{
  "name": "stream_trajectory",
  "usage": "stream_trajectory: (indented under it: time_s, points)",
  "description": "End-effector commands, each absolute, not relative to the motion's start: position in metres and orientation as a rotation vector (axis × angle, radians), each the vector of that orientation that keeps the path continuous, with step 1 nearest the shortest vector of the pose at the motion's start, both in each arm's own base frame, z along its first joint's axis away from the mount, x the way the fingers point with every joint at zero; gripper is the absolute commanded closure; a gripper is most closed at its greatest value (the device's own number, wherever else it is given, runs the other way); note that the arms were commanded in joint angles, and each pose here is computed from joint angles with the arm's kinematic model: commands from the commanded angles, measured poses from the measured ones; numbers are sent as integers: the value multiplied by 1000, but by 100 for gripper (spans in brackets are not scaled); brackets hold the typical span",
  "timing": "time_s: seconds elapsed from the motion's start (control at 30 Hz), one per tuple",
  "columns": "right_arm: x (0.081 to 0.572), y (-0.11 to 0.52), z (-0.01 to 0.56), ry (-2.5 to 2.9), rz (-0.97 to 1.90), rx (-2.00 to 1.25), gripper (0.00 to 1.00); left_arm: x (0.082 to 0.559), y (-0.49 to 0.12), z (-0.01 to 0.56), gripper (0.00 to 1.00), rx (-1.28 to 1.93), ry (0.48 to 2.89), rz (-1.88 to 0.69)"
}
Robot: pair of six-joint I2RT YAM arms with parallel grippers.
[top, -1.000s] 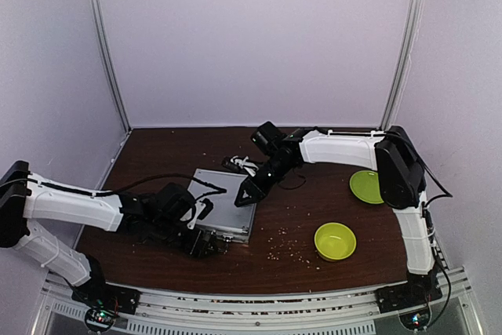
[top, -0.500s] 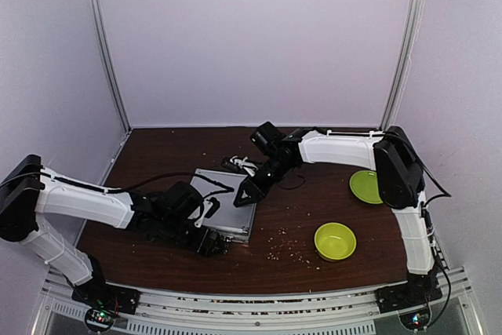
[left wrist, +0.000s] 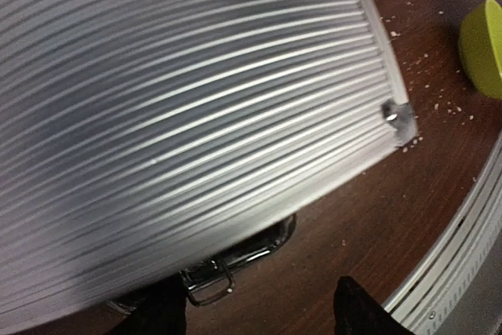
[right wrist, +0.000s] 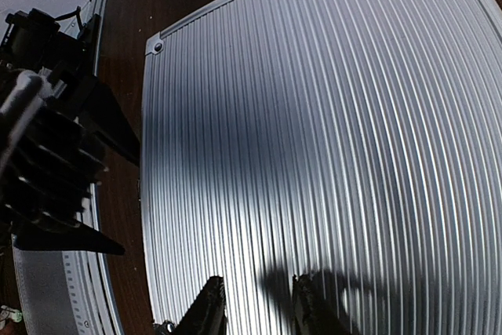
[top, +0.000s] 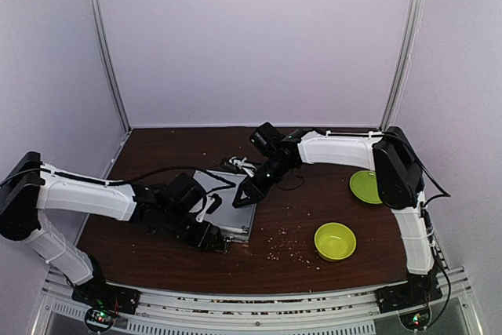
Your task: Pack up texas hold em set
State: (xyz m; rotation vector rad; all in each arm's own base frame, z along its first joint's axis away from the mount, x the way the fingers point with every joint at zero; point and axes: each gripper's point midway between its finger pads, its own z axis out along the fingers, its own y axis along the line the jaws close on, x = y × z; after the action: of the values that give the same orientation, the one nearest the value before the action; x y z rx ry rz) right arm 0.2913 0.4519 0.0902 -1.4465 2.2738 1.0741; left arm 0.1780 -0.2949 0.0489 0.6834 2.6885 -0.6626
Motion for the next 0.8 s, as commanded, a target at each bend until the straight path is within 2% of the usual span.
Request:
stream_trajectory:
  time_s: [0.0, 0.17, 0.47, 0.63, 0.77]
  points:
    - [271, 436, 34, 2475, 1004, -1488, 70, 187, -323, 130, 34, 730, 2469, -862]
    - [270, 436, 33, 2477, 1001, -1492, 70, 196, -307, 136, 33, 685, 2466, -760]
    - [270, 435, 32, 2481, 1002, -1497, 70, 177, -285, 89, 38, 700, 2604, -690]
    - [269, 435, 31, 2484, 1002, -1498, 70, 173, -283, 71, 30, 668, 2671, -677]
    - [267, 435, 29, 2489, 1003, -1504, 70, 175, -286, 56, 29, 659, 2699, -665]
